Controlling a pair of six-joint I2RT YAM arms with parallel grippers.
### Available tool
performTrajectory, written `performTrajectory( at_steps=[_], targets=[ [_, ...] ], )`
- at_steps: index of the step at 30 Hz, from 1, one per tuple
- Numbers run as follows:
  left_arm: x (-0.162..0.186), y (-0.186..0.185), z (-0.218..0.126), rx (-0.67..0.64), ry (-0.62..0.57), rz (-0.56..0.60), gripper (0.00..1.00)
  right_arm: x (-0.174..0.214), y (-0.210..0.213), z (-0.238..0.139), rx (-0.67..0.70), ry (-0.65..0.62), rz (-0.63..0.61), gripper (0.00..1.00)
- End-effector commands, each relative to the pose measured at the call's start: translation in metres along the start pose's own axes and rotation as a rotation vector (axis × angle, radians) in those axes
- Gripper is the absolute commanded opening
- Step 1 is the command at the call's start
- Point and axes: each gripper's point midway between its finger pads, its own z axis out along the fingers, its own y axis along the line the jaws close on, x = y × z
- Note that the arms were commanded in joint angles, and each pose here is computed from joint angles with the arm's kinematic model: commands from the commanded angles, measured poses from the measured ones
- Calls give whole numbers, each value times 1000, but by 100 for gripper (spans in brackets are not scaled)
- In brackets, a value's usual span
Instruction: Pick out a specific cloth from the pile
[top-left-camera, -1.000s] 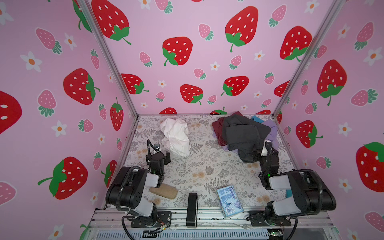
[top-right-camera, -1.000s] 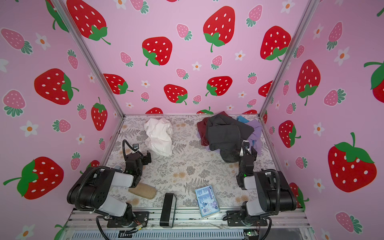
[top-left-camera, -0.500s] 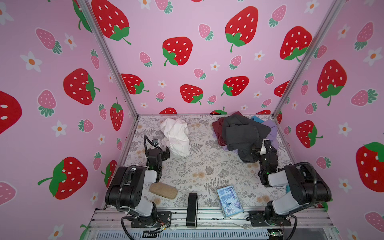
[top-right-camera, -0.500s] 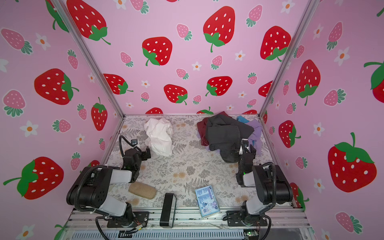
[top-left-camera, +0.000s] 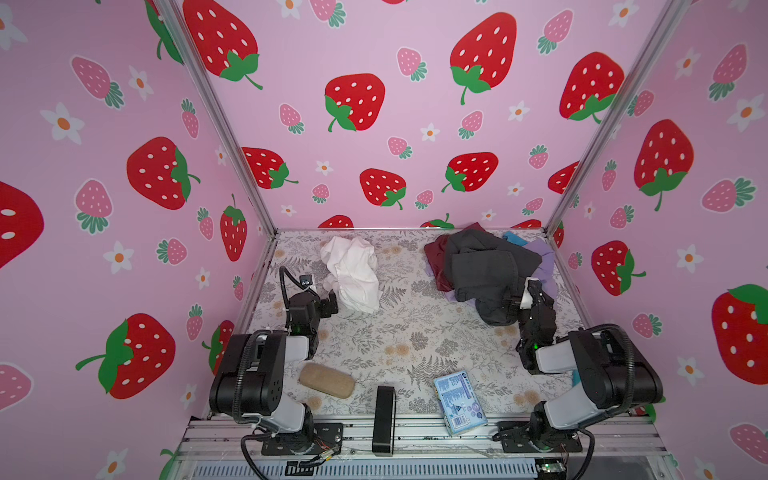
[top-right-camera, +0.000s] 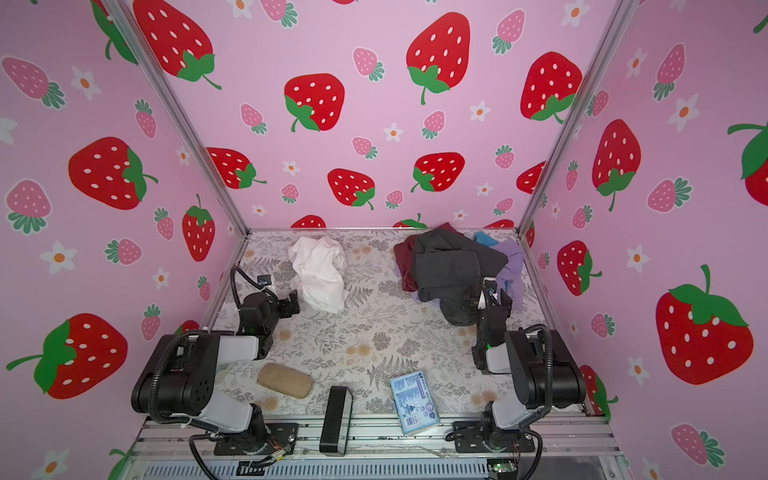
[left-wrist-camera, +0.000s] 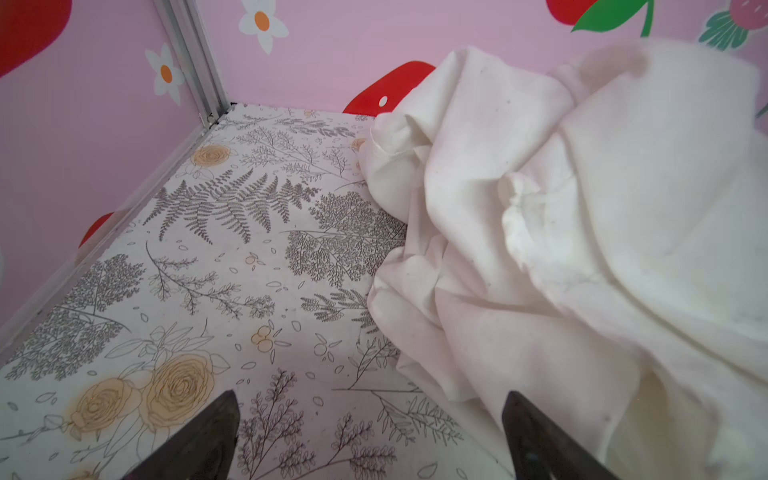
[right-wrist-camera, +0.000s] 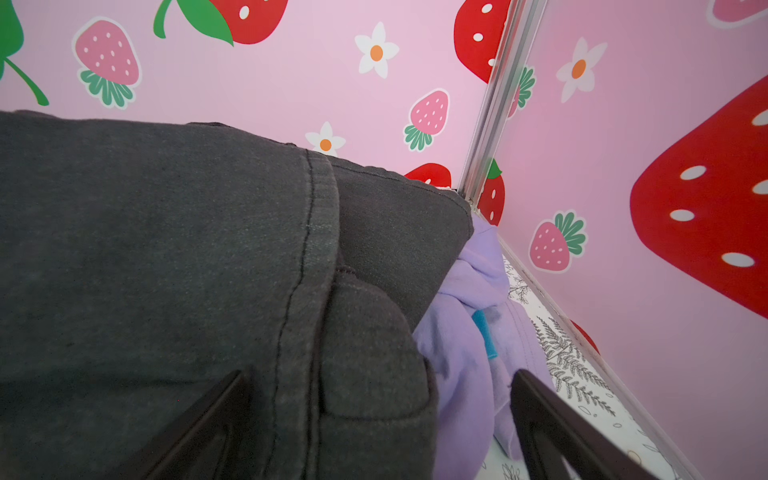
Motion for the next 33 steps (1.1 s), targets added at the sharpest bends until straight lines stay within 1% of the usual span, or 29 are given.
performTrajectory(
  at_steps=[1, 33],
  targets=[
    [4, -2, 3, 18, 37, 3, 99, 5, 1, 2, -5, 20, -17, 100],
    [4, -4, 3, 12, 38, 19, 99, 4, 0, 3, -4, 20, -18, 100]
  ],
)
